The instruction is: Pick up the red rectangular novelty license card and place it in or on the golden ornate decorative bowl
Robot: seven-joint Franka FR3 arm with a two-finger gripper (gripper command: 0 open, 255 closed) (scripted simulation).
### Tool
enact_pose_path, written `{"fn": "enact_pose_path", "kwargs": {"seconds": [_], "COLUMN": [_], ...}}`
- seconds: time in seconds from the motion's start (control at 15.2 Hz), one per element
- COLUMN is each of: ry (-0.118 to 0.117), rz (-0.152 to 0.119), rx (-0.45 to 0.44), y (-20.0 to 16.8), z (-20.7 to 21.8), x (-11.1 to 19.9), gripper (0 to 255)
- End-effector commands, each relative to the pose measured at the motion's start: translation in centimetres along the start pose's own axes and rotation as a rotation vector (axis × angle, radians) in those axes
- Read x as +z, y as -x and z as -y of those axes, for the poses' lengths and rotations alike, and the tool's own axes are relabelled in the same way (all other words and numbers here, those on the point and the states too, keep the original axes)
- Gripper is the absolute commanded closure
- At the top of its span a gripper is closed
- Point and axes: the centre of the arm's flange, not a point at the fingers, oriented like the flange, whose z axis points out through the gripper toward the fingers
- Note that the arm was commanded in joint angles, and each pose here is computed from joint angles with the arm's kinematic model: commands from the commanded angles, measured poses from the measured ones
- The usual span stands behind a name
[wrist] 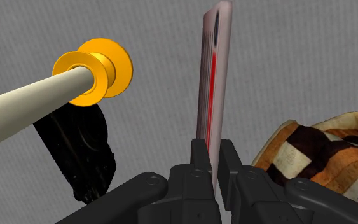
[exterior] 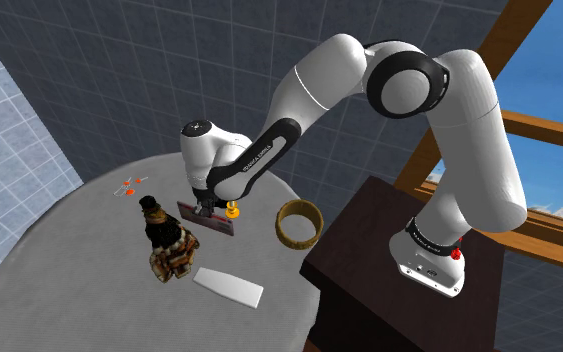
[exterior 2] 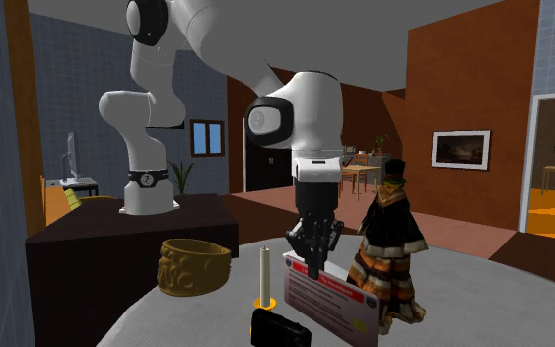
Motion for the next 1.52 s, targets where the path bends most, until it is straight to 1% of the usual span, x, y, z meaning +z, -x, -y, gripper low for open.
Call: {"fn": "enact_pose_path", "kwargs": {"seconds": [0.0, 0.07, 1.45], "ry": [0.0, 0.0, 0.0], "rz": [0.0, 0.0, 0.0], "rx": [0.0, 0.0, 0.0], "y": [0.0, 0.0, -0.2], "z": [0.0, 0.0, -0.1], "x": [0.0, 0.0, -11.1], "gripper": [255, 255, 255]}}
